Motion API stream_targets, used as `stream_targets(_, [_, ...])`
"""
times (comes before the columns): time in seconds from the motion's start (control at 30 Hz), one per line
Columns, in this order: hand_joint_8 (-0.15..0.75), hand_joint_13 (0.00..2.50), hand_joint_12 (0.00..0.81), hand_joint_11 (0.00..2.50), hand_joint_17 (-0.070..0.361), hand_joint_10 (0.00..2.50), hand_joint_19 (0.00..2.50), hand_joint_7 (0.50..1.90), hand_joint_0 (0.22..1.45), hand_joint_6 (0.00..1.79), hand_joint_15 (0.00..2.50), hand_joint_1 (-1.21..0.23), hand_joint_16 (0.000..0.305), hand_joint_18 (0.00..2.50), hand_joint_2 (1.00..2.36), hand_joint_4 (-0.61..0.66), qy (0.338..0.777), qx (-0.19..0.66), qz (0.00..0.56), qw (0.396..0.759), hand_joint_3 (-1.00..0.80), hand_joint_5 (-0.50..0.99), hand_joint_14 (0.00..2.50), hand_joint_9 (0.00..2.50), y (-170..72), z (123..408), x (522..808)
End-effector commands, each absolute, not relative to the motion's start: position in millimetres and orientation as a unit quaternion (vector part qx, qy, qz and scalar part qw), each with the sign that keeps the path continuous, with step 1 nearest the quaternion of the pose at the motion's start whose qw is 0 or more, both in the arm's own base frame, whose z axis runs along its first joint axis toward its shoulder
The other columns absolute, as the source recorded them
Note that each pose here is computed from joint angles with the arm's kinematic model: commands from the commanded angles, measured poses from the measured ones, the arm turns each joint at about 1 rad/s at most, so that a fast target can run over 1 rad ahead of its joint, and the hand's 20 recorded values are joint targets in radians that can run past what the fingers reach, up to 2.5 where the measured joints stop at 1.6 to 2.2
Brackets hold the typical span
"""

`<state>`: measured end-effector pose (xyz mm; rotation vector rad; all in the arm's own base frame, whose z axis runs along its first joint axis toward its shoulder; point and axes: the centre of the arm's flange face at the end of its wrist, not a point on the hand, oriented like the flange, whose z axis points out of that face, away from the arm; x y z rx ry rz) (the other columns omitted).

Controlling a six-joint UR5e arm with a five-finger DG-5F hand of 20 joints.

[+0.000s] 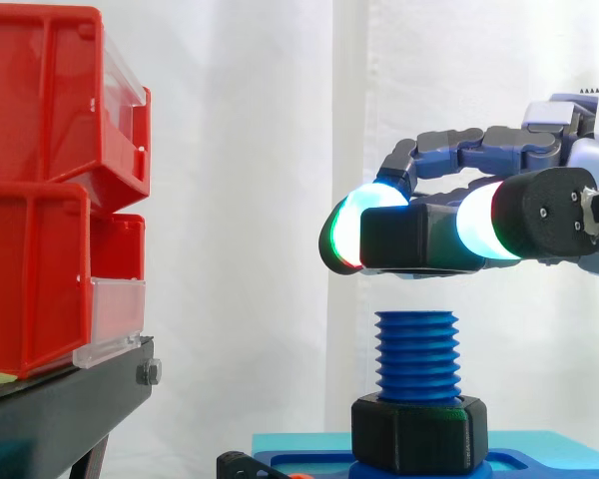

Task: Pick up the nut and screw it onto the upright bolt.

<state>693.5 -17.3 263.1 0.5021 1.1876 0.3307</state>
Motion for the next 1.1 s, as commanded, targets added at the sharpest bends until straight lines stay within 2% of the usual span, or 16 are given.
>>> stream_targets(0.0, [0.3,0.39,0.371,0.0,0.106,0.0,0.0,1.3,0.55,0.58,0.0,-0.68,0.047,0.3,1.0,0.26,0.553,0.233,0.152,0.786,-0.5,-0.18,0.0,0.41,-18.9,263.2,693.0])
stream_targets(1.07, [0.301,0.4,0.37,0.0,0.106,0.0,0.0,1.3,0.55,0.58,0.0,-0.68,0.047,0.3,1.0,0.26,0.564,0.232,0.148,0.779,-0.5,-0.18,0.0,0.41,-15.5,259.3,691.6])
